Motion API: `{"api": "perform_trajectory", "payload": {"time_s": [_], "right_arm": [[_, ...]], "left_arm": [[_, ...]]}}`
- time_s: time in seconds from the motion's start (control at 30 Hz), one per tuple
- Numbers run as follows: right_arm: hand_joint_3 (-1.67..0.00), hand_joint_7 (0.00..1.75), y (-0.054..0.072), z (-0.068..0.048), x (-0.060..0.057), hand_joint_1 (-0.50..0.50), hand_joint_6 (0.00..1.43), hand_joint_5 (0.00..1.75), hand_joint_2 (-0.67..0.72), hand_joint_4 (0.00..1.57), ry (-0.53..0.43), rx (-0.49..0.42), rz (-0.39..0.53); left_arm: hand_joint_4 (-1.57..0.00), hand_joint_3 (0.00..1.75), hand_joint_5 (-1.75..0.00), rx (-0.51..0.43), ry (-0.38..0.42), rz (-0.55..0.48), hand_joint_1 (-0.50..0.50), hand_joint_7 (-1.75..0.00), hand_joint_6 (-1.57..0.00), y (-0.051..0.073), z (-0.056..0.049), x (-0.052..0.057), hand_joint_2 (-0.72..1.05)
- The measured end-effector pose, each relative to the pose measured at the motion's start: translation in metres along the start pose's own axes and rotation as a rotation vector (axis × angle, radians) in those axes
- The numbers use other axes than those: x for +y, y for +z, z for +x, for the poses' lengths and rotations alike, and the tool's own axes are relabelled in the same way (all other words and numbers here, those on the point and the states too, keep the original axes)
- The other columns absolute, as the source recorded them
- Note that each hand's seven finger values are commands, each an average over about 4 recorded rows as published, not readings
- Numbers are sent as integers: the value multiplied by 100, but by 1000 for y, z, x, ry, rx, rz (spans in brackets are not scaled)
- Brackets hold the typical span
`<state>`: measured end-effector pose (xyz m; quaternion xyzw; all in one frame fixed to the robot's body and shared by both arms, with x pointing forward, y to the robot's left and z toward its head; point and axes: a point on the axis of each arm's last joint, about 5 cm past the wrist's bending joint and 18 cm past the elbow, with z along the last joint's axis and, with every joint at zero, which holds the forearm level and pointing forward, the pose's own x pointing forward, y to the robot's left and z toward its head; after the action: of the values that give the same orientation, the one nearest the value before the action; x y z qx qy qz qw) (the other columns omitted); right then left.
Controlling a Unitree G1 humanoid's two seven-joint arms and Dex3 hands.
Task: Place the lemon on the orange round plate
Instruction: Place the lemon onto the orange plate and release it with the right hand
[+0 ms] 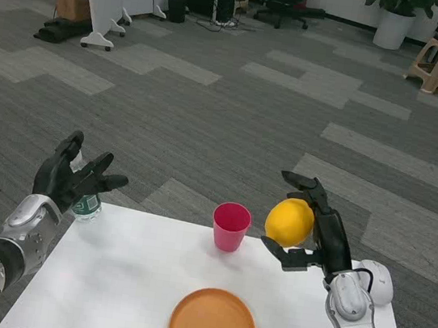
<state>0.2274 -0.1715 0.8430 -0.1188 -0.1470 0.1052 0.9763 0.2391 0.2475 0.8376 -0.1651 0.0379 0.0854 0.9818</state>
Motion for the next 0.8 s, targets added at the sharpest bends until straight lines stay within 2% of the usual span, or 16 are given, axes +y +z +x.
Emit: {"api": "perform_trajectory", "payload": {"time_s": [0.17, 0.53, 0.8], "right_arm": [[-103, 56, 5, 4, 11, -8, 9, 145, -60, 0, 43, -37, 29], [-103, 56, 5, 3, 16, -8, 9, 145, -62, 0, 78, -33, 38], [-103, 56, -3, -7, 19, -8, 9, 145, -60, 0, 212, 30, -4]], "left_arm": [[-30, 9, 0, -7, 5, -7, 50, 0, -5, 1, 0, 0, 78], [-30, 9, 0, -8, 3, -6, 50, 0, -5, 1, 0, 0, 78], [-30, 9, 0, -5, -1, -2, 50, 0, -5, 0, 0, 0, 78]]}}
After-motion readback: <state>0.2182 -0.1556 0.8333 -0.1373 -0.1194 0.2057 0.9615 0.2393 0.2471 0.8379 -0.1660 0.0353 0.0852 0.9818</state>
